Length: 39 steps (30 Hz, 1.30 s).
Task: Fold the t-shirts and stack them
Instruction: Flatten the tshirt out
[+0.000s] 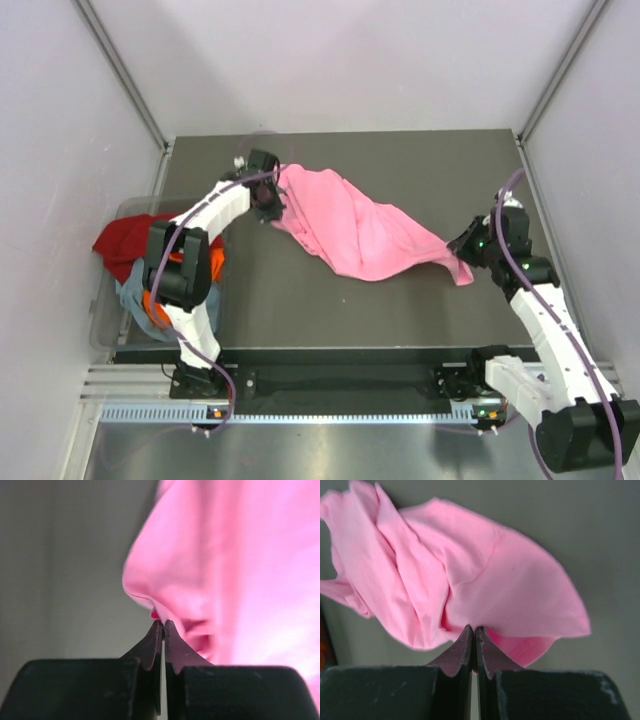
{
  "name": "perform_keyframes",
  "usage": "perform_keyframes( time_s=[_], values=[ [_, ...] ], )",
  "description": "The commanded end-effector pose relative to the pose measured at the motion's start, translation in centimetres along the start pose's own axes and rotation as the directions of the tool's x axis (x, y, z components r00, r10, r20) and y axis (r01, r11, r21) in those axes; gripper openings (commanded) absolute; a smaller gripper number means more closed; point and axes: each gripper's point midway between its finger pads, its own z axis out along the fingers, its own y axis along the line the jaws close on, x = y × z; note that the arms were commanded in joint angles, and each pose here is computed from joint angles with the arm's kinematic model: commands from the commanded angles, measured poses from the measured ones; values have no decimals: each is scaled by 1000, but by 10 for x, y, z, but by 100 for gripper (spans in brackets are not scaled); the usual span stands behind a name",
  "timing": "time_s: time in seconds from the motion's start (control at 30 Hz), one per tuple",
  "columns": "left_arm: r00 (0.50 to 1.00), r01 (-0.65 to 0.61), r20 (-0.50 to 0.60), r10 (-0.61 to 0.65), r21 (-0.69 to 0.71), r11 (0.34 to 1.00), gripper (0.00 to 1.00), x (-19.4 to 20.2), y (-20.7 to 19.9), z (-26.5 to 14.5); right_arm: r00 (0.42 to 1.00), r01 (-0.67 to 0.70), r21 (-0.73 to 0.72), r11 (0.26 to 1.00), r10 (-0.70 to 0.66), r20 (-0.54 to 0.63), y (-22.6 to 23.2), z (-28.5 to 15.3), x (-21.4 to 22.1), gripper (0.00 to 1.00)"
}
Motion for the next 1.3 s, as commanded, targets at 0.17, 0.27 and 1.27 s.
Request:
perform_keyframes(
  time_s=[0.17,0.27,1.27],
  values=[
    [812,-57,572,-113,270,961,0,-189,-89,-280,878,-14,0,1000,12,479,50,-100,-221,0],
    [762,-65,633,-138,287,956,0,-196,-82,-333,830,-23,-4,1000,22,558,59,-138,-252,0],
    [836,-196,546,-55,391,899,0,-162,-110,-256,863,-76,-99,992,115,491,51,-98,-228,0]
  ],
)
